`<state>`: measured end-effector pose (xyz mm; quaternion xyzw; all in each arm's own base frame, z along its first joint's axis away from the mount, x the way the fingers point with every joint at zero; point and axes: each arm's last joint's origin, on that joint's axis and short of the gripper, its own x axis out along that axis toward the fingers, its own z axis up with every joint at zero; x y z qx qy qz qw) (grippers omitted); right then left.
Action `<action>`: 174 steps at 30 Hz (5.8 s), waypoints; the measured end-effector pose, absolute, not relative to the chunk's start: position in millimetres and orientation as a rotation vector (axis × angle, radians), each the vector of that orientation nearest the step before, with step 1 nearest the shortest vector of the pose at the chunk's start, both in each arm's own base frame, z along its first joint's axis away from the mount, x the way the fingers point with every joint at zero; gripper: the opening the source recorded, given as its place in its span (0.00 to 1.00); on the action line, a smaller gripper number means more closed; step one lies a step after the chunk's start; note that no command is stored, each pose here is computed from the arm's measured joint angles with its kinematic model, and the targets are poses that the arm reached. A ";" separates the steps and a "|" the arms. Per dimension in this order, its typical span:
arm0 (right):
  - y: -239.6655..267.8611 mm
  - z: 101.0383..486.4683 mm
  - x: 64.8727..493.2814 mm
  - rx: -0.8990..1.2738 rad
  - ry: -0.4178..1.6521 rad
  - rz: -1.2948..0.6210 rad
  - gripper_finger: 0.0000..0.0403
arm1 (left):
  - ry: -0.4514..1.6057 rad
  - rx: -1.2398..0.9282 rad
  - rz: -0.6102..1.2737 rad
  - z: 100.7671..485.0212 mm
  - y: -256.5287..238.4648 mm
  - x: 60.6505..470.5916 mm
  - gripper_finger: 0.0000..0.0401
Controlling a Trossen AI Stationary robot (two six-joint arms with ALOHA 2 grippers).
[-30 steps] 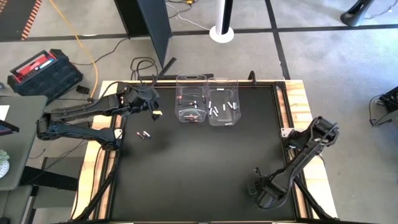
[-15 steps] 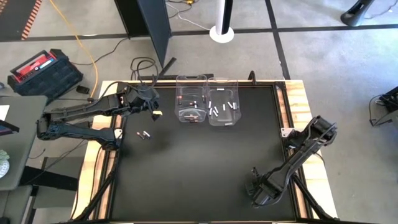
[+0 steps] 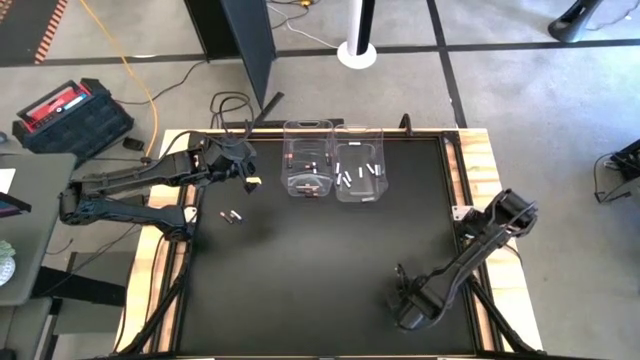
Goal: Sort batteries
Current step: Put the black battery into the left transparent bin, then put the white battery into the right transparent bin
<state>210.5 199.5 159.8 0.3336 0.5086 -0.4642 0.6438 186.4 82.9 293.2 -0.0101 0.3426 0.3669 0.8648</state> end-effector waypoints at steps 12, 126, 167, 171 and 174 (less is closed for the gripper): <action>166.6 191.5 253.3 0.610 1.062 -1.028 0.12 | 0.731 0.009 0.757 293.1 82.9 186.4 0.21; -50.6 354.4 360.6 0.323 0.962 -0.810 0.40 | 0.713 0.052 0.534 289.7 97.4 198.5 0.21; 223.6 166.4 143.7 0.755 1.043 -1.049 0.40 | 0.676 -0.034 0.472 289.8 78.1 207.0 0.21; 227.8 157.6 139.9 0.703 1.047 -1.060 0.40 | 0.666 -0.071 0.477 289.8 76.1 207.8 0.21; 231.8 146.6 138.0 0.662 1.067 -1.085 0.40 | 0.658 -0.100 0.482 289.8 74.8 208.3 0.21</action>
